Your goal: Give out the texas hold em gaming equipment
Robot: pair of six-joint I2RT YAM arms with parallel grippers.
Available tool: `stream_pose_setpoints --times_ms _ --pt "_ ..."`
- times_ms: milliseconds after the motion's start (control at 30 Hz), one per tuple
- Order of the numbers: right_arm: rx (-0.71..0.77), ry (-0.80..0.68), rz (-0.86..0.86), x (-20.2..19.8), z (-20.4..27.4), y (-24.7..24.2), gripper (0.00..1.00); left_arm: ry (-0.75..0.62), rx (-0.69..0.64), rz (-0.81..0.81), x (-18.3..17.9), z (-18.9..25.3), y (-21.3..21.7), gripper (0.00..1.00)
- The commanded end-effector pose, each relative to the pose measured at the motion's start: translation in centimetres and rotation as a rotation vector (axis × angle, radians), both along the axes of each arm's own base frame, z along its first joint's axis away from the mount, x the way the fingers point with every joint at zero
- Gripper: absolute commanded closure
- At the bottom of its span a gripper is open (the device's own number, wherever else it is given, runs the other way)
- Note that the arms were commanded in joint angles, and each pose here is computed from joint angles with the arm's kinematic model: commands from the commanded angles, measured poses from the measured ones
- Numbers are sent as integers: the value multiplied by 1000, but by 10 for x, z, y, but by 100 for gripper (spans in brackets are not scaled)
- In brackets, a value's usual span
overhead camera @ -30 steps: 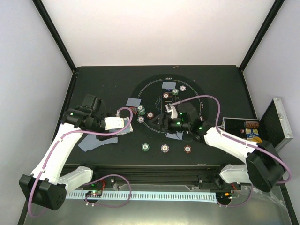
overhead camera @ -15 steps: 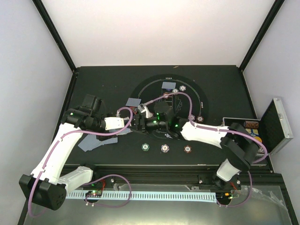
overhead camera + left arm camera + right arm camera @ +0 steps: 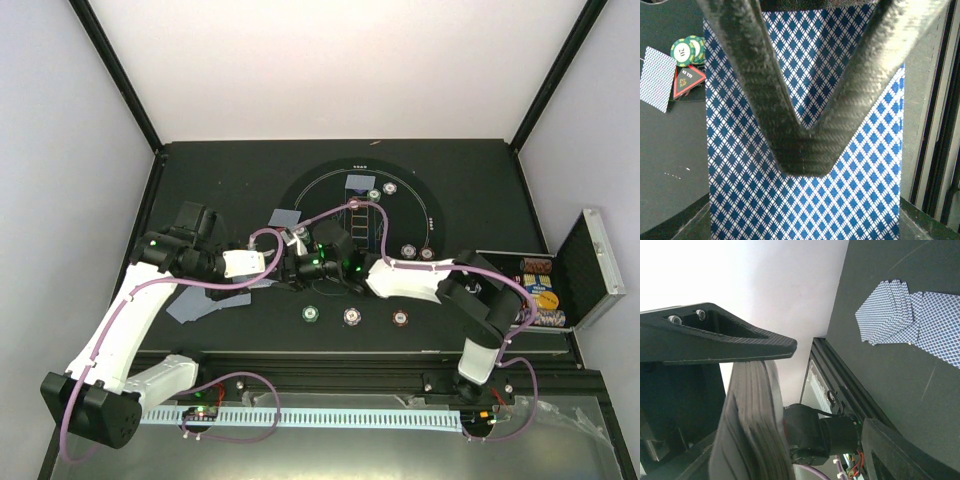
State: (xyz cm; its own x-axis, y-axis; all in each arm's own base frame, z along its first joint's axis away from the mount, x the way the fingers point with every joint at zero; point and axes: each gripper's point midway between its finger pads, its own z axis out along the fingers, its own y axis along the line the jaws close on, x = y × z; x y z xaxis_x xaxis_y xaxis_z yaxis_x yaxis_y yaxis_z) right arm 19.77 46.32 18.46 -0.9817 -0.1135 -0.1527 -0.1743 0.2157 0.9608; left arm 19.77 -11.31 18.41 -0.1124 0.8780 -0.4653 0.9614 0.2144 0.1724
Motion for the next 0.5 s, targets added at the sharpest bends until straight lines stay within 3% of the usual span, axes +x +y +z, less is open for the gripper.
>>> stream_pose_setpoints --times_ms 0,467 --pt "43 5 -15 5 4 -10 35 -26 -29 -20 0 15 -4 98" --pt "-26 -47 -58 9 -1 -38 63 -22 -32 -18 0 14 -5 98"
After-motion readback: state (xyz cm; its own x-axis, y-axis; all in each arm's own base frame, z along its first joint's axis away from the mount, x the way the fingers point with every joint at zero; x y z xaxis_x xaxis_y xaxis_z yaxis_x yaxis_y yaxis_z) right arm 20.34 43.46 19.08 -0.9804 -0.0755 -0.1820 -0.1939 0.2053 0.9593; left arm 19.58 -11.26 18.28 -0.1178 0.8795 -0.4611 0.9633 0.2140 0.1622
